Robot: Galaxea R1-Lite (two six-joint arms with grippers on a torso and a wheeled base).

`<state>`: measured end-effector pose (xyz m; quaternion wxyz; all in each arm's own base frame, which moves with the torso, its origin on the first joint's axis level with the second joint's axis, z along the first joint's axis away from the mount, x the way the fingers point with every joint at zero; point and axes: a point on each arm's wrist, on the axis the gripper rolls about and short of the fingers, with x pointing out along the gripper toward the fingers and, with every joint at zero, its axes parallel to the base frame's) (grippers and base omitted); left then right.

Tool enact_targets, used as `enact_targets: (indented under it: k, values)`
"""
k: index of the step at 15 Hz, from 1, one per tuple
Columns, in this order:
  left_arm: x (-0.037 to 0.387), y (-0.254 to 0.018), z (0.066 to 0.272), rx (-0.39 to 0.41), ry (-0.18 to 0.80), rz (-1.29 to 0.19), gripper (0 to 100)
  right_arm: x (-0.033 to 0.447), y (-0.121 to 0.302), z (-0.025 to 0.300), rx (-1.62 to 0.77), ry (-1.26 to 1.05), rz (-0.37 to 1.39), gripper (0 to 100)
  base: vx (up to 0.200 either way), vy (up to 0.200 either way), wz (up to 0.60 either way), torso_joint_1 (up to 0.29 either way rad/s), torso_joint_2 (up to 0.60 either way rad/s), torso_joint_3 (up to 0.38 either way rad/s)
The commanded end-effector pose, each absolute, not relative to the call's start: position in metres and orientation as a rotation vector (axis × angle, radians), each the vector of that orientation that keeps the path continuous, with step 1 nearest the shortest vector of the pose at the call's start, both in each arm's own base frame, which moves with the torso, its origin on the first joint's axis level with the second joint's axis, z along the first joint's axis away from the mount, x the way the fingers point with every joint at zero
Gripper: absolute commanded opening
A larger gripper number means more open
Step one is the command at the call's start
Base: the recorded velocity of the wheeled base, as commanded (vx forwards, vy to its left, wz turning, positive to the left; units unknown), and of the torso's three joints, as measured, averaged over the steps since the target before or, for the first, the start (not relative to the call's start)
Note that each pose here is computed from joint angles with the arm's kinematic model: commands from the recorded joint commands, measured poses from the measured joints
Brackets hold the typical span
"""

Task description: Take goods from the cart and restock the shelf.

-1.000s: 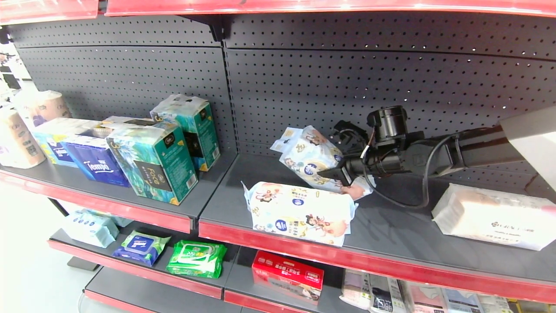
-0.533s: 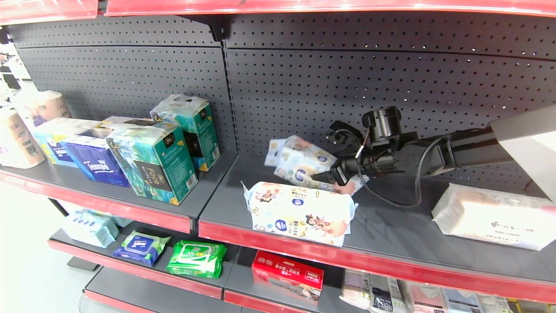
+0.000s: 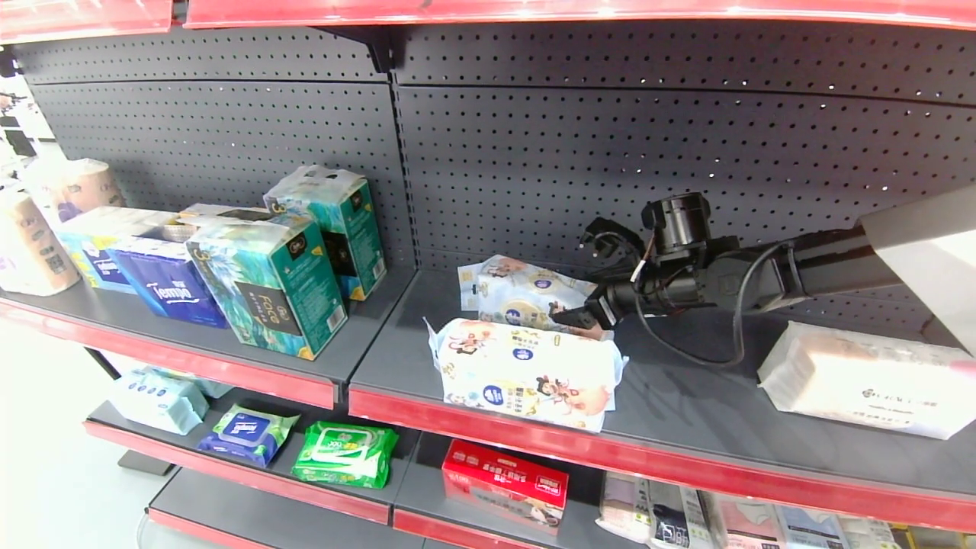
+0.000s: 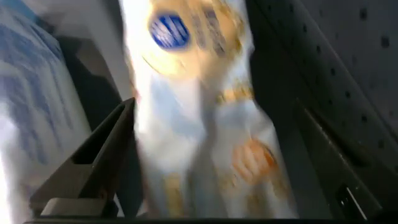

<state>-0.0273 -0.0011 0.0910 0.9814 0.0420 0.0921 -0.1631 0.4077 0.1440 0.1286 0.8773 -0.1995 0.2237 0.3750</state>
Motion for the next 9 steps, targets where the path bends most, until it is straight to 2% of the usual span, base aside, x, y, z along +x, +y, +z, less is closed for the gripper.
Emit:
enact_targets:
  k: [1, 9]
  values:
    - [-0.027, -0.001, 0.091, 0.08, 0.187, -0.327, 100, 0.404, 0.137, 0.126, -0.413, 0.486, 0.767, 100, 0.0, 0.0, 0.0, 0.0, 0.0, 0.0]
    - [-0.027, -0.001, 0.091, 0.082, 0.187, -0.327, 100, 0.399, 0.123, 0.131, -0.409, 0.494, 0.724, 100, 0.0, 0.0, 0.0, 0.0, 0.0, 0.0]
